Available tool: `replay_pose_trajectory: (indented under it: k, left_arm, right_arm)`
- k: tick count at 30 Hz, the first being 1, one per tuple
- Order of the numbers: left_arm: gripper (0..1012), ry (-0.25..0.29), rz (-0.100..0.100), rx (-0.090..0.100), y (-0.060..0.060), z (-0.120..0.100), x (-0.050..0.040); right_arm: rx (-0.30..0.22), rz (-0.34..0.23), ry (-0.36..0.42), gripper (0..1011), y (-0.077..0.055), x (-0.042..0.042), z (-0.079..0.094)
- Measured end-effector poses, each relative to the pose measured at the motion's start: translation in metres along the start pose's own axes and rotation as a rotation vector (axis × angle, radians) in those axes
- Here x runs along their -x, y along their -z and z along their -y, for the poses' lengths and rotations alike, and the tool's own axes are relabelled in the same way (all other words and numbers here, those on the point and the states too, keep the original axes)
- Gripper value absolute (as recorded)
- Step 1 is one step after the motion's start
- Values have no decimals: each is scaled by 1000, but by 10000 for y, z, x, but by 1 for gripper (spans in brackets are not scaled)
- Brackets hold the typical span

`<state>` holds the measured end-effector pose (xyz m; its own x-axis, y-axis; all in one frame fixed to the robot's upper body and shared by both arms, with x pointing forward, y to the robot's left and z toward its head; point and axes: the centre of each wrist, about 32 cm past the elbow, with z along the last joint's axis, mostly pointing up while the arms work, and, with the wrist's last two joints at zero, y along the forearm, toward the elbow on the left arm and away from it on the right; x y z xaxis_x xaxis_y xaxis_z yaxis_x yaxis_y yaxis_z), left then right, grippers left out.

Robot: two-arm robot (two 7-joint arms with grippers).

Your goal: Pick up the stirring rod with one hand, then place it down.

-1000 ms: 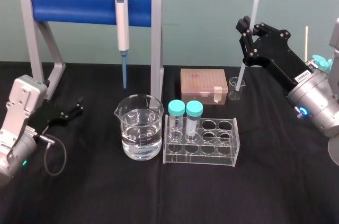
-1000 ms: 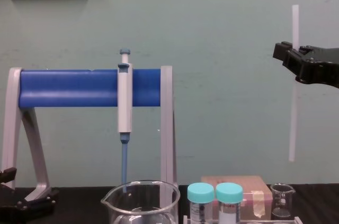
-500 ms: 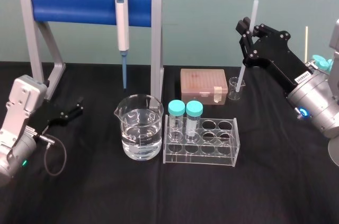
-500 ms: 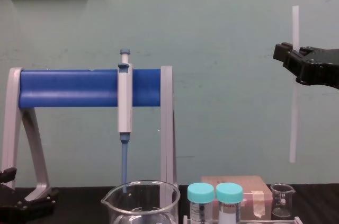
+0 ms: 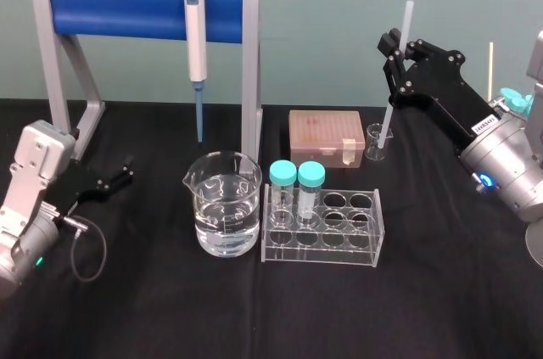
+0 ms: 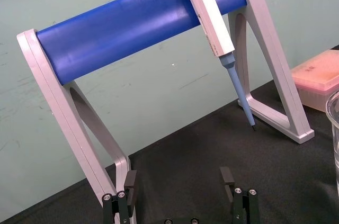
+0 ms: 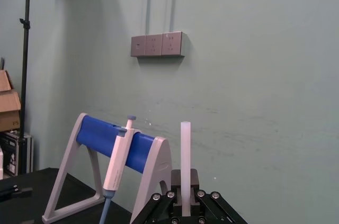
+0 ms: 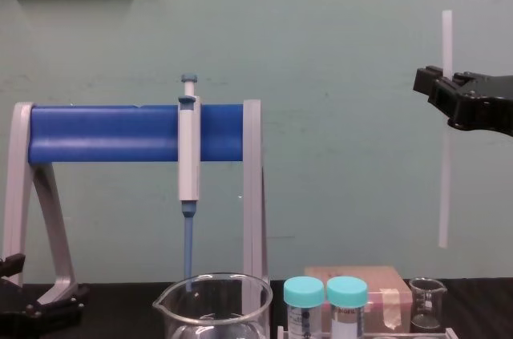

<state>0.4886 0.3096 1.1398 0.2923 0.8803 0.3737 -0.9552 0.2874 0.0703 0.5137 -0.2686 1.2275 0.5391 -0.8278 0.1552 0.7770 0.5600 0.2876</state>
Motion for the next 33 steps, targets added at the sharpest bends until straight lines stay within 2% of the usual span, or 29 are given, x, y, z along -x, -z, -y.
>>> replay_pose_trajectory:
  k: [7, 21, 33]
  left_arm:
    - [1000, 0, 0, 0, 0, 0, 0]
    - [1001, 0, 0, 0, 0, 0, 0]
    - [1001, 0, 0, 0, 0, 0, 0]
  right_arm:
    - [8, -6, -1, 72, 14, 9, 10]
    - [92, -57, -49, 71, 154, 142, 79]
    - [154, -59, -47, 72, 296, 166, 80]
